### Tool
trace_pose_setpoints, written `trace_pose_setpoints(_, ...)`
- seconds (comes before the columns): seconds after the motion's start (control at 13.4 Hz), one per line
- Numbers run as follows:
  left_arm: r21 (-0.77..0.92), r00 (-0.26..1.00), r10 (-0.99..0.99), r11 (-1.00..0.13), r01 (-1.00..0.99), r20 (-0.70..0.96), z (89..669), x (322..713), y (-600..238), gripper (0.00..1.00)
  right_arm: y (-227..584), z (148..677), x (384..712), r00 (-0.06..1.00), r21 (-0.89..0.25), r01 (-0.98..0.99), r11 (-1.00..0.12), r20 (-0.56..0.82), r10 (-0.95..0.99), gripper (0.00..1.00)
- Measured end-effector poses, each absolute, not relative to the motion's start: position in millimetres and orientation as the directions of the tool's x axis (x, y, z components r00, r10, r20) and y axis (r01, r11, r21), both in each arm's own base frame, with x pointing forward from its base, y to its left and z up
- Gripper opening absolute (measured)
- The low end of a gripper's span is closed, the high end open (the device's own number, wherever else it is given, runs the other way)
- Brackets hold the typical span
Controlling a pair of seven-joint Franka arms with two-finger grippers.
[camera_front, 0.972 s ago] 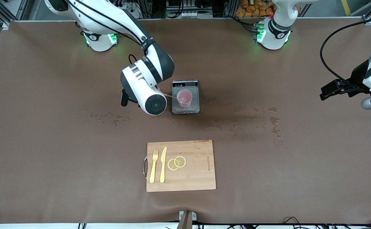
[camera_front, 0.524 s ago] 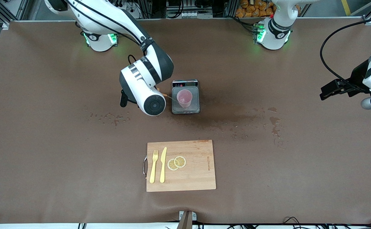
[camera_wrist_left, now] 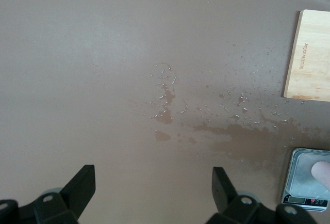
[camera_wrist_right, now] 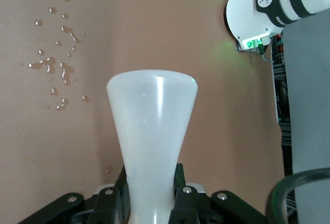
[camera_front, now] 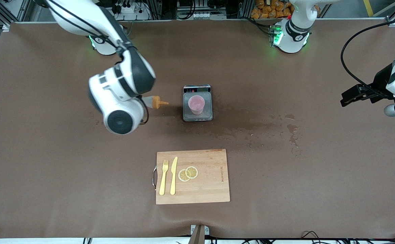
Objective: Add sauce to pink cup with both arms
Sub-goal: 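Carry the bottle back toward its starting spot with the right gripper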
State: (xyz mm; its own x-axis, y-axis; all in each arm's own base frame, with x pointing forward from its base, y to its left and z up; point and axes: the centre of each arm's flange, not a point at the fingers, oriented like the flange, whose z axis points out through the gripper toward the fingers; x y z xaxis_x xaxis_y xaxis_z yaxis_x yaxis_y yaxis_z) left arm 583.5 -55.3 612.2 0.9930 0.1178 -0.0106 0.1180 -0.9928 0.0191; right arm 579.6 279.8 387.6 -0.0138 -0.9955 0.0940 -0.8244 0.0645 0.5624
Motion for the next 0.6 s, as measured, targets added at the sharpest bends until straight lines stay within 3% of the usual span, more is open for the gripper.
trace_pose_setpoints(0.6, 0.019, 0.993, 0.119, -0.993, 0.119, -0.011, 612, 583, -55, 1.00, 148, 424, 612, 0.007, 0.594, -0.790, -0.151, -0.237, -0.971, 0.37)
